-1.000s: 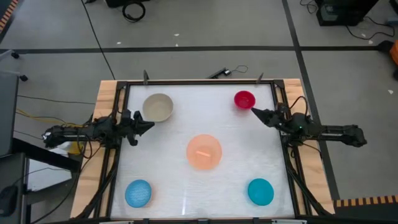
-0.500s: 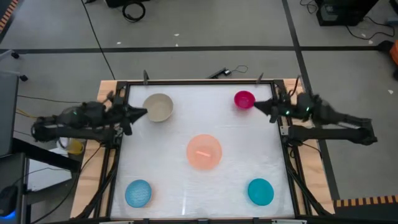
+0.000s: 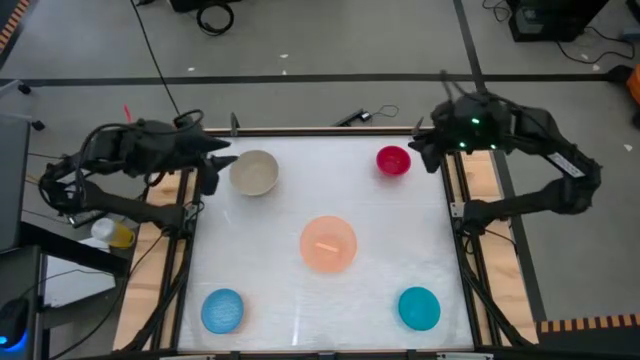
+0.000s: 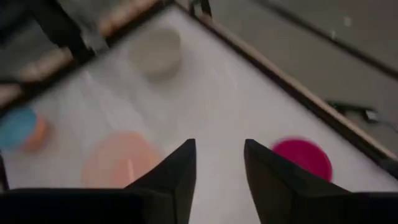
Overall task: Nest bowls inside each other
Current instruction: Stack the gray bowl on top of the orange bowl
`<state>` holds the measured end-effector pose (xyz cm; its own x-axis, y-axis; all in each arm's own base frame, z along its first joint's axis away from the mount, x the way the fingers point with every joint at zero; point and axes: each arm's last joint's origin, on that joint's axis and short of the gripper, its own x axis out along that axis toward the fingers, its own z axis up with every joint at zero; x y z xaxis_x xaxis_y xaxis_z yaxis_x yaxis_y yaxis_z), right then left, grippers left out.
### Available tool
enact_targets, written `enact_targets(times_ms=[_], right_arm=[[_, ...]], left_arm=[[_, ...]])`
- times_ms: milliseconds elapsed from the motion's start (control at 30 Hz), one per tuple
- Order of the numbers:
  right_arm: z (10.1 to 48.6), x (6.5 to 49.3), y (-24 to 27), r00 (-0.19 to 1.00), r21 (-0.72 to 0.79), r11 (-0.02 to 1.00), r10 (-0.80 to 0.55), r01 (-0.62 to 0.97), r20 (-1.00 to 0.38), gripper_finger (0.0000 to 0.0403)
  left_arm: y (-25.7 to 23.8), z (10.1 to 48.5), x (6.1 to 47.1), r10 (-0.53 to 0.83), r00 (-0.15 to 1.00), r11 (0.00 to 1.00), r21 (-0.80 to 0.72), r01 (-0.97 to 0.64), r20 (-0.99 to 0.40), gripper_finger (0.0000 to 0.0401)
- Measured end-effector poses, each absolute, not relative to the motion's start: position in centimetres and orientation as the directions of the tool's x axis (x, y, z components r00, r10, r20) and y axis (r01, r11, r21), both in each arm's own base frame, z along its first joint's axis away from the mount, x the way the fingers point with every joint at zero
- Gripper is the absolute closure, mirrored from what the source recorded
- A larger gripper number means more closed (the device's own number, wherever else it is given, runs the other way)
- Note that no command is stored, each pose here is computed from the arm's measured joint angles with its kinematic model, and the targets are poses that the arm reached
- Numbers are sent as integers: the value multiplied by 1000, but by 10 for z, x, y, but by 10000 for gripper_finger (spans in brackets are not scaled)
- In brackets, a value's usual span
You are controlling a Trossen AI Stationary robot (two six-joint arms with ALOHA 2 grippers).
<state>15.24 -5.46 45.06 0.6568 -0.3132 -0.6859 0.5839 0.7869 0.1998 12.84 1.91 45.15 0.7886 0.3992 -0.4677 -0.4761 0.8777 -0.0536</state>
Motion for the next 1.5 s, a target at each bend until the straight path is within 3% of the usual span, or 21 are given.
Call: enact_targets(times_ms=[167, 333, 800, 900, 1033, 1300, 1500], right_arm=[[455, 174, -60, 569, 159, 799, -257, 579, -781, 241], [459, 186, -61, 561, 151, 814, -239, 560, -793, 242], [457, 190, -61, 540, 133, 823, -232, 553, -809, 243], [451, 198, -66, 497, 76, 805, -286, 588, -819, 243], [425, 227, -76, 446, 7, 755, -379, 655, -811, 243], [361, 298, -89, 680, 279, 741, -310, 610, -664, 243], [293, 359, -106, 655, 313, 704, -280, 637, -702, 243]], left_arm=[[20, 454, 154, 377, 768, 901, 13, -434, -518, 189], [21, 447, 167, 367, 742, 909, 47, -414, -561, 189], [26, 446, 164, 384, 717, 897, 50, -440, -582, 189], [28, 440, 165, 388, 709, 893, 50, -447, -589, 189], [29, 411, 165, 400, 684, 879, 46, -474, -610, 189], [27, 347, 146, 411, 667, 843, -19, -537, -621, 189], [25, 336, 133, 420, 640, 810, -53, -584, -643, 189]])
